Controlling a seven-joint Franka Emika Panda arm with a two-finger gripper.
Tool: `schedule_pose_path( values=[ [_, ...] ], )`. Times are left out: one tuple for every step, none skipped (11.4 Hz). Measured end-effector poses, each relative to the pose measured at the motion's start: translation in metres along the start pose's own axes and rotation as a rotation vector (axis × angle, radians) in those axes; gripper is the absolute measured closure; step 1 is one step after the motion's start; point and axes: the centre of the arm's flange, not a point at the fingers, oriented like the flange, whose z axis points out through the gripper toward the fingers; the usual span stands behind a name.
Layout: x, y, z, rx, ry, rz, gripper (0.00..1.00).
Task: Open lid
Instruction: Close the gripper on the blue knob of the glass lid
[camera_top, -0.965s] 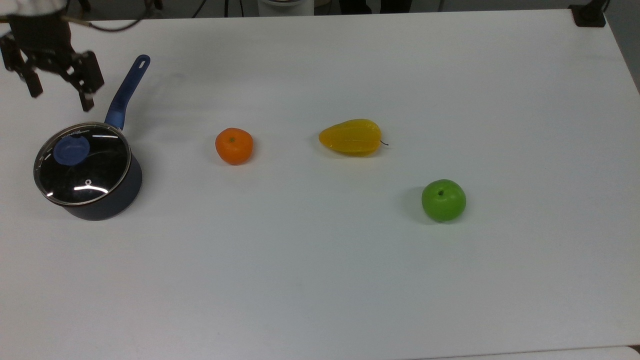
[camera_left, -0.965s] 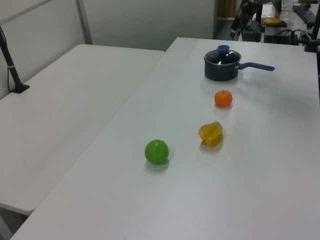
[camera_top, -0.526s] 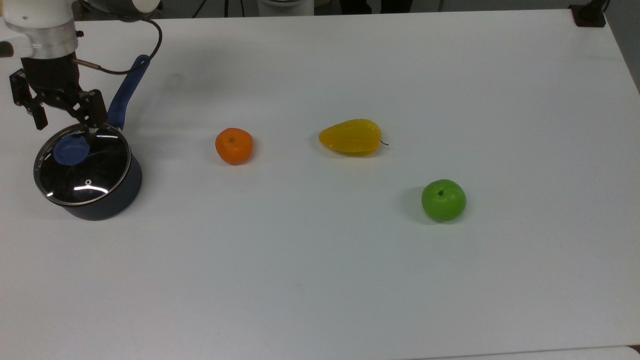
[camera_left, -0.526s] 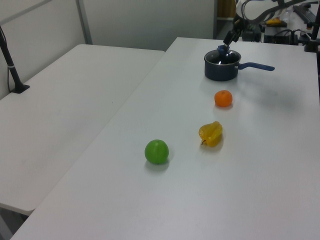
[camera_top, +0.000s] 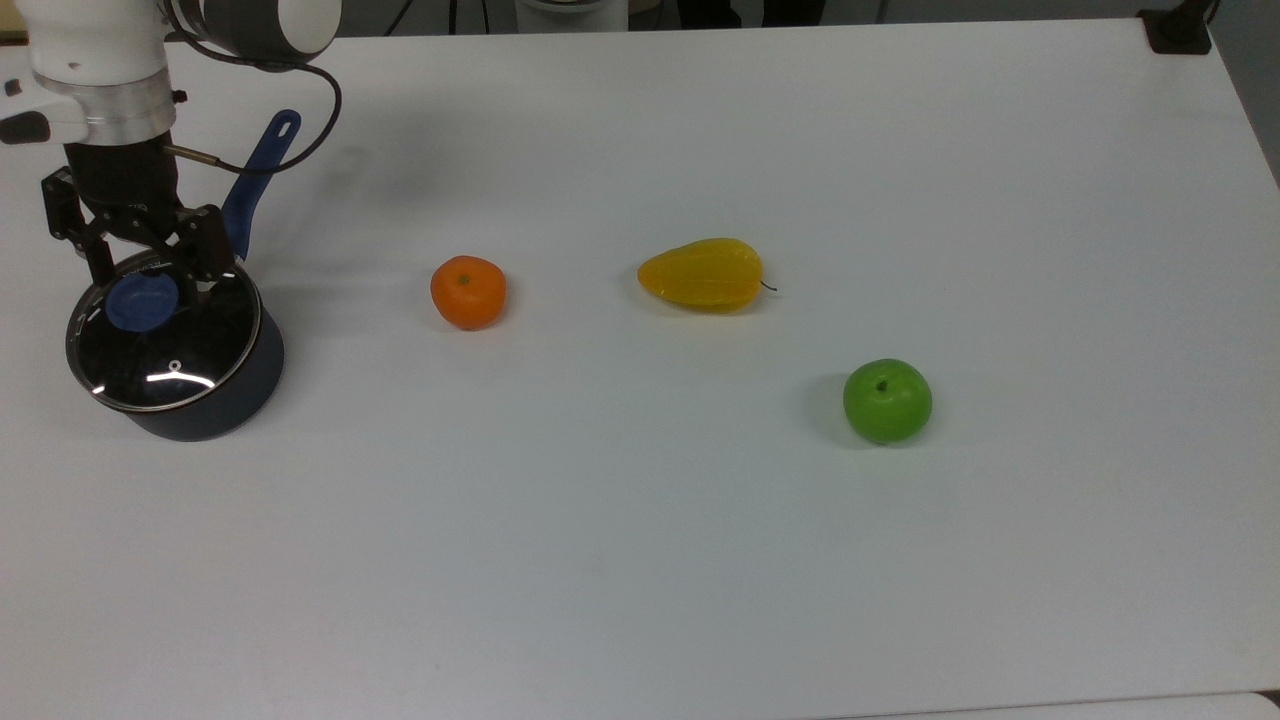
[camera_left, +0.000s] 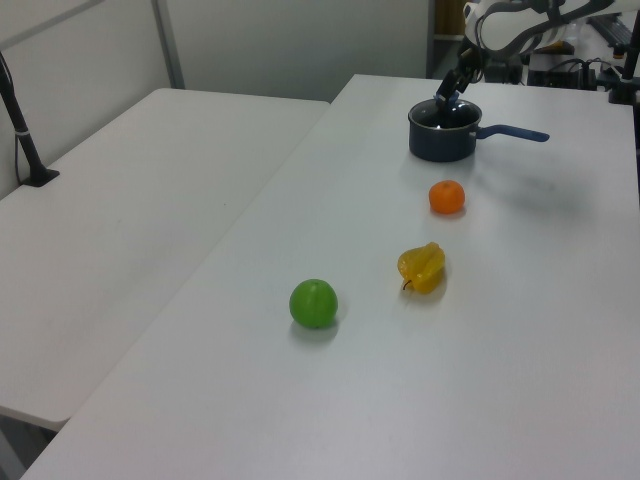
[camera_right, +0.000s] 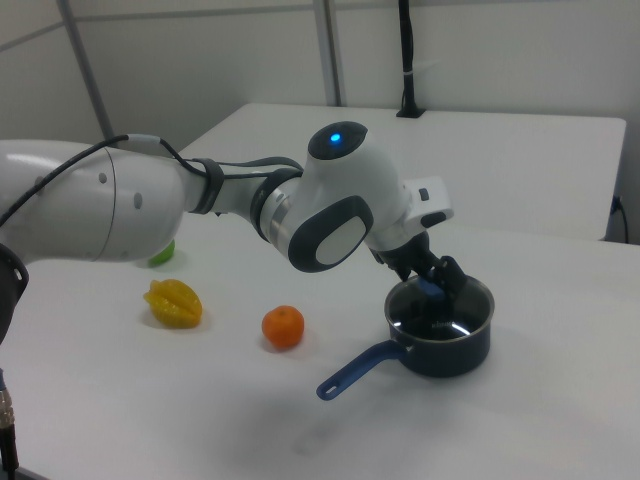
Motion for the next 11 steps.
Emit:
schedule_pose_path(
  values=[
    [0.0004, -0.0029, 0.0004, 0.003, 0.000, -0.002, 0.00],
    [0.0006, -0.0032, 0.0005, 0.003, 0.002, -0.001, 0.00],
    [0.0023, -0.0027, -0.0007, -0.001, 0.018, -0.001, 0.00],
    [0.0036, -0.0022, -0.0009, -0.006, 0.033, 0.000, 0.04],
    [0.0042, -0.0018, 0.0006, -0.010, 0.046, 0.000, 0.04],
    [0.0043, -0.0014, 0.0029, -0.013, 0.054, 0.000, 0.09],
    [0.0039, -0.0013, 0.0049, -0.014, 0.055, 0.000, 0.10],
    [0.0034, -0.0013, 0.0061, -0.014, 0.053, 0.000, 0.11],
    [0.0033, -0.0014, 0.0067, -0.014, 0.053, 0.000, 0.18],
    [0.0033, -0.0014, 0.0066, -0.014, 0.053, 0.000, 0.19],
    [0.0037, -0.0007, 0.0060, -0.015, 0.054, 0.001, 0.32]
  ],
)
